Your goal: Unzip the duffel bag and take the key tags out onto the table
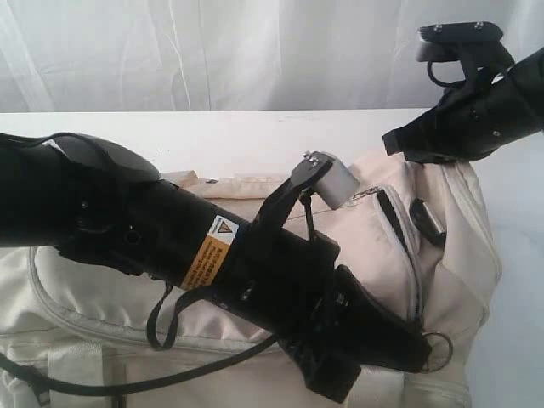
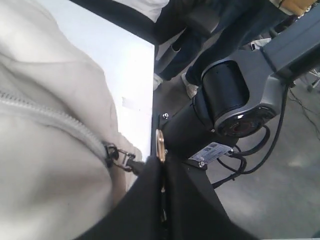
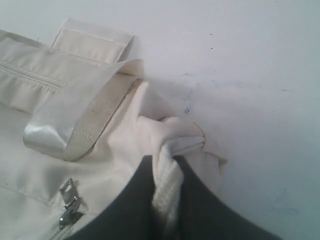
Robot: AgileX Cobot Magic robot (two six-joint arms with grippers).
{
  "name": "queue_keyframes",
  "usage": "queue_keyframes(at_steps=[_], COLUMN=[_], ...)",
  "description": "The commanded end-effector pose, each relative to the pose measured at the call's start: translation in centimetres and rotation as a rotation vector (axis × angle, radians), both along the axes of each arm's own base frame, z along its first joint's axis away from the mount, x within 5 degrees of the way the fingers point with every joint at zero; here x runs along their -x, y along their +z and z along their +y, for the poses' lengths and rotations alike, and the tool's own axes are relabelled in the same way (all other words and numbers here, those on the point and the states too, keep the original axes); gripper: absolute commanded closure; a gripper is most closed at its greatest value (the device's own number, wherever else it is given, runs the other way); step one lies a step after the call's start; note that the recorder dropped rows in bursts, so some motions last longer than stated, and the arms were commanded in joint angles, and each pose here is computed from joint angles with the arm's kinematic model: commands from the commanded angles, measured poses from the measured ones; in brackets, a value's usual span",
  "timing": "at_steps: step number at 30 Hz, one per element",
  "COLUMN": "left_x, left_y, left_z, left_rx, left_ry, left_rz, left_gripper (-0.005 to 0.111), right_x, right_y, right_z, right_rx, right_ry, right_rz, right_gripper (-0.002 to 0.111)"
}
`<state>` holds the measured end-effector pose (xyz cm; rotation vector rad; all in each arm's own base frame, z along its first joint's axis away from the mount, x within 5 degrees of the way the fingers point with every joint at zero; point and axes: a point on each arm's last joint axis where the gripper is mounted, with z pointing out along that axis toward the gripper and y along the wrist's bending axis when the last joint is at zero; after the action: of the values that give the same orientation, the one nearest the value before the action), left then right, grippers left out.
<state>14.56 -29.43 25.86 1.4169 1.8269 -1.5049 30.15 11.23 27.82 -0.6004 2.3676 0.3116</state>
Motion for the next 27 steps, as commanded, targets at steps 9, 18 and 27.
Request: queue_keyframes(at_steps=[9,18,27], left_x=[1.4,1.7,0.3], left_y=[2.6,5.7,5.4], left_z=[1.2,2.6,2.5], left_rx=[0.03,0.093,0.064], left_ry=[-0.015,0.082,0.212], left_rz=[-0.084,-0.183,-0.252], left_gripper=[0.107,0.107,0.107], right_x=[-1.7,-0.6,4.9], right_y=[1.9,2.9,5.4], right_z=[-3.0,-3.1,-2.6], right_rx=[-0.002,-0.027,-0.106], right_ry=[-0.115,-0.107,0.013], right_rz=[-0.143,-0.129,0.091], right_gripper=[0.066,0.047,0.047])
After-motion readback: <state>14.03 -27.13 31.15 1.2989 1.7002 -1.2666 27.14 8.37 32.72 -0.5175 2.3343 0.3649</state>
